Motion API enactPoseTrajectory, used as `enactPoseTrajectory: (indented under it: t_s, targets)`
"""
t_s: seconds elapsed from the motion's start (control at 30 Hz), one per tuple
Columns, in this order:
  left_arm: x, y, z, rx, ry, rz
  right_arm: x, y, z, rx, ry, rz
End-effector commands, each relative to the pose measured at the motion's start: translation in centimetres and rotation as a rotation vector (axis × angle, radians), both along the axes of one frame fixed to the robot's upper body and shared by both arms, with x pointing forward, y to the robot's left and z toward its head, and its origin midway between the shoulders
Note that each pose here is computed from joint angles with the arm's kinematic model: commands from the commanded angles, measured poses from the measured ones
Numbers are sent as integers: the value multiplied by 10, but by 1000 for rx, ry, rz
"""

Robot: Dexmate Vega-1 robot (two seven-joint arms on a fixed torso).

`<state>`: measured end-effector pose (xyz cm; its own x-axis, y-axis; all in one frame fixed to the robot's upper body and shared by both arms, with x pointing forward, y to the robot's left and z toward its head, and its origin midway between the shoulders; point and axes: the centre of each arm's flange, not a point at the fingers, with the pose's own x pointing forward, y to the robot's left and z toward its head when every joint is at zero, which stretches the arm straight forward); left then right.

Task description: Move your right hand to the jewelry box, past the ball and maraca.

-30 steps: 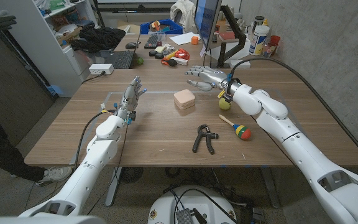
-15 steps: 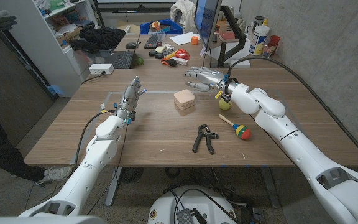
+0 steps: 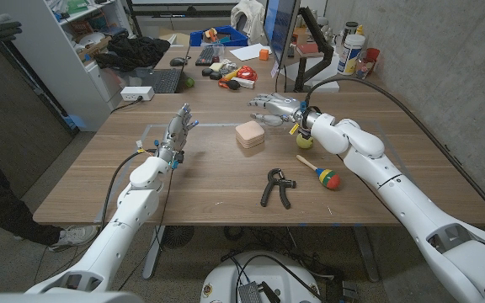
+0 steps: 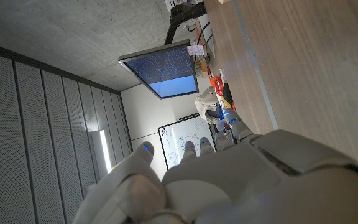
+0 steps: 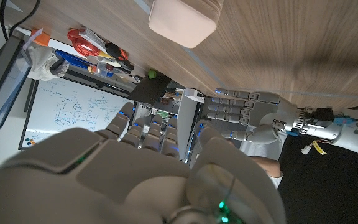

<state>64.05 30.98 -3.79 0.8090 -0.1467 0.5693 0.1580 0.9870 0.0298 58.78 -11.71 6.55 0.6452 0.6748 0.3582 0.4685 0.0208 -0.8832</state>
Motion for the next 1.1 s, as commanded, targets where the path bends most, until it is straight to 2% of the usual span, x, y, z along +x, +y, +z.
enactPoseTrajectory:
  t_s: [0.03, 1.1]
  targets:
    - [-2, -1, -1, -3, -1, 0, 1, 2, -4, -22, 10, -8]
    - [-2, -1, -6, -8, 8, -4, 8, 11, -6, -65, 36, -27]
